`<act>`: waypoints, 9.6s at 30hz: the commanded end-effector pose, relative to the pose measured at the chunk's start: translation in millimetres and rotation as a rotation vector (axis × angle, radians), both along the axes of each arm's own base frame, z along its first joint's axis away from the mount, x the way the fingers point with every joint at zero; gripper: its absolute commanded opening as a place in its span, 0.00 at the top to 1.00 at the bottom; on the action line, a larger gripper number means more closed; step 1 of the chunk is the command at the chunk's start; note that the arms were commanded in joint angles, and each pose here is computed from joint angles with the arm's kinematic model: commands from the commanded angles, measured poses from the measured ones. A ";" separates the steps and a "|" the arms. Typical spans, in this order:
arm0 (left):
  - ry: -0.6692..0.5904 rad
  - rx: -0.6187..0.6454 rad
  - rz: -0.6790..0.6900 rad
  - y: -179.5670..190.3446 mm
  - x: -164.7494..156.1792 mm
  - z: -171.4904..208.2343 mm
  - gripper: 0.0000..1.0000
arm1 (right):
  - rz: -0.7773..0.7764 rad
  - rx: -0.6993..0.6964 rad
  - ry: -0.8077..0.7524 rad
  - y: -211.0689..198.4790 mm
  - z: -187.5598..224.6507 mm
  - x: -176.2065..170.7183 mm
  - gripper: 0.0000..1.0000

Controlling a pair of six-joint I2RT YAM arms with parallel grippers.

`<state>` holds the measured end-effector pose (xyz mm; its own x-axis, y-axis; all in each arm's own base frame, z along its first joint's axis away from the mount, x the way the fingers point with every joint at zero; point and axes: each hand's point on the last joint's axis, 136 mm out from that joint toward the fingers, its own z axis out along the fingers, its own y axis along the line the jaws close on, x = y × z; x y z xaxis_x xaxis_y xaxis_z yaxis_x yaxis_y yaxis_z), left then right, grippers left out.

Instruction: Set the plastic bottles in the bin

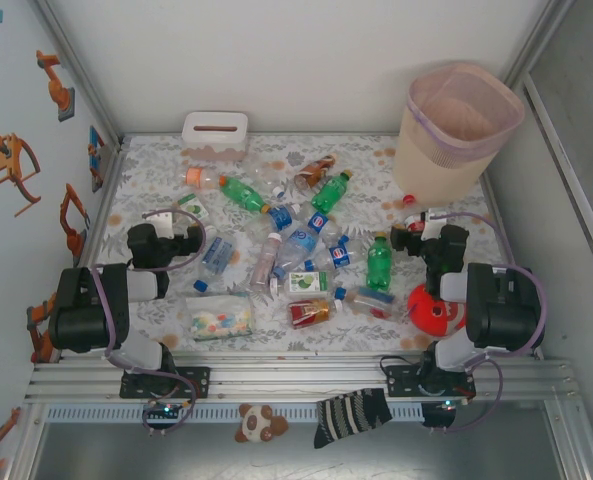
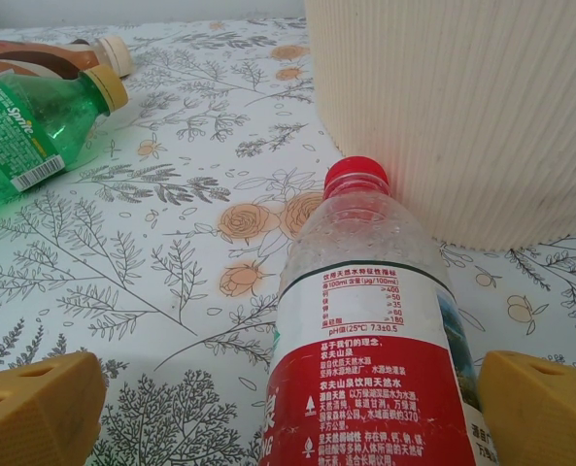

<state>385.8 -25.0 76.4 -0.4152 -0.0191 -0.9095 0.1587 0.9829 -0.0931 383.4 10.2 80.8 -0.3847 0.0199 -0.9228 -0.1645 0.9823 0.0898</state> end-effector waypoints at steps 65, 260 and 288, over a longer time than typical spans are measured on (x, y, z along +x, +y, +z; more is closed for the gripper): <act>0.352 -0.284 0.019 2.7 -60.6 131.3 0.02 | -0.191 0.046 0.628 -24.1 -19.3 -4.9 0.28; 0.328 -0.336 0.036 8.4 -66.0 134.6 0.03 | -0.767 0.207 0.233 -100.7 240.2 95.8 0.79; 0.339 -0.344 0.034 7.8 -64.3 131.3 0.03 | -0.373 0.049 0.367 -56.8 244.0 68.6 0.90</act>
